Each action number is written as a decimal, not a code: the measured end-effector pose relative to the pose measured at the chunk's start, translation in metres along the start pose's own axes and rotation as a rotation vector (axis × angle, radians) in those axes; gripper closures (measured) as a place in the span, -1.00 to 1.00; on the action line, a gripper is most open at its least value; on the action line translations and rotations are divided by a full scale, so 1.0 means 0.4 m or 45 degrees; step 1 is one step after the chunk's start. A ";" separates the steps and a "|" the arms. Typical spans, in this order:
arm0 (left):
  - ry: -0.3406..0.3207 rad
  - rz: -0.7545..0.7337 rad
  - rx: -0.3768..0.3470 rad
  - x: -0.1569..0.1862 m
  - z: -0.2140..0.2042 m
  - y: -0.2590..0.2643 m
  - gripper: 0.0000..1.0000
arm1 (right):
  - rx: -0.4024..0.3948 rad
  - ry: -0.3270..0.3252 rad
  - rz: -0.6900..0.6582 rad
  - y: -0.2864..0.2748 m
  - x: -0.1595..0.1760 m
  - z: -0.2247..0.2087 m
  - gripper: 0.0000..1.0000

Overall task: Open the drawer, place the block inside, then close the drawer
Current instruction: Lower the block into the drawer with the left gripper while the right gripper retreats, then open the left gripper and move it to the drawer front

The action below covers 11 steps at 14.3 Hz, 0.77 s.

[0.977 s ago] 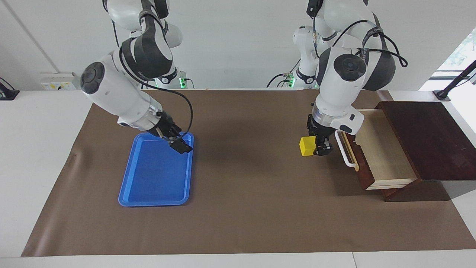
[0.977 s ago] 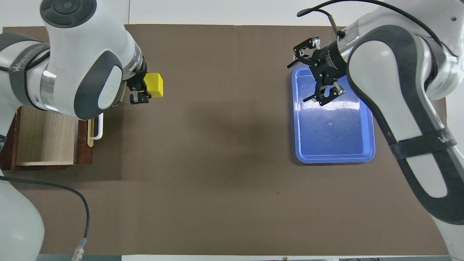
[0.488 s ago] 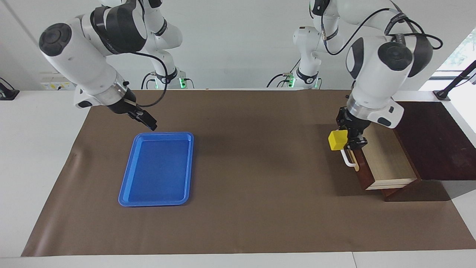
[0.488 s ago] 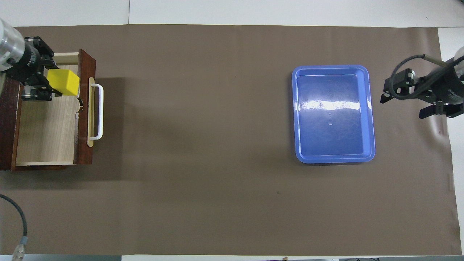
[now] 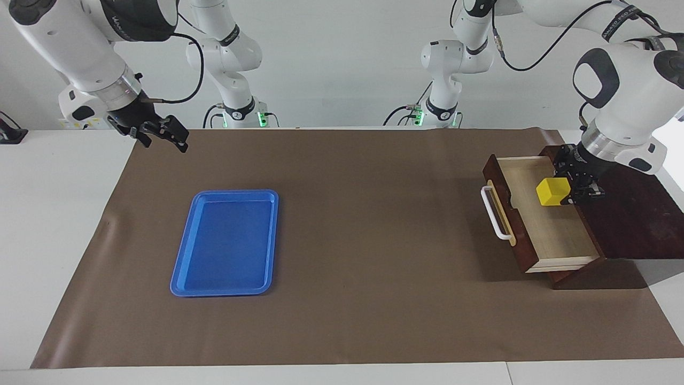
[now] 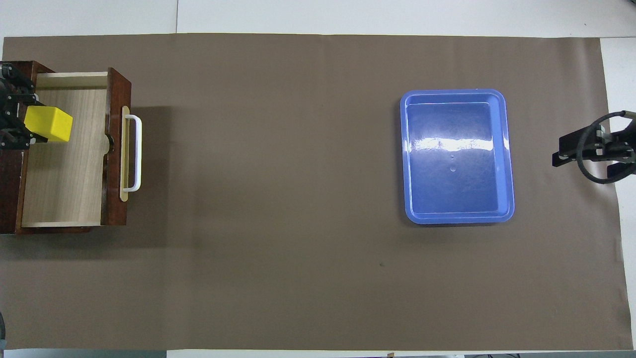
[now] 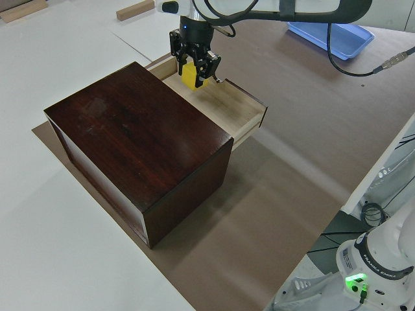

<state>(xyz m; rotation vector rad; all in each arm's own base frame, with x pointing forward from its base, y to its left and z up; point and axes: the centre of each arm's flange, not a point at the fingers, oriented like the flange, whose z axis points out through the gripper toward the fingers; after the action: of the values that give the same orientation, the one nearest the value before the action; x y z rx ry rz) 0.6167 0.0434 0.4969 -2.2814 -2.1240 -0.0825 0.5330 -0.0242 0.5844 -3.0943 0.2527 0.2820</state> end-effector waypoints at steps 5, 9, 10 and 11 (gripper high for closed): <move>-0.010 0.008 0.004 -0.013 0.122 -0.043 -0.14 | -0.028 0.061 -0.056 -0.057 0.003 -0.005 -1.00; -0.012 0.005 -0.011 -0.012 0.155 -0.064 -0.14 | -0.021 0.112 -0.055 -0.056 0.008 -0.032 -1.00; -0.012 0.006 -0.010 -0.012 0.155 -0.066 -0.14 | -0.020 0.114 -0.054 -0.056 0.007 -0.036 -1.00; -0.012 0.006 -0.010 -0.012 0.155 -0.066 -0.14 | -0.020 0.115 -0.052 -0.053 0.007 -0.037 -1.00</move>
<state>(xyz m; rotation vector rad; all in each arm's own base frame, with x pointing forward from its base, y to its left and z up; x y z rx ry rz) 0.5915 0.0437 0.4343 -2.2958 -2.1266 -0.0803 0.5419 -0.0043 0.5987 -3.1273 0.1904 0.1445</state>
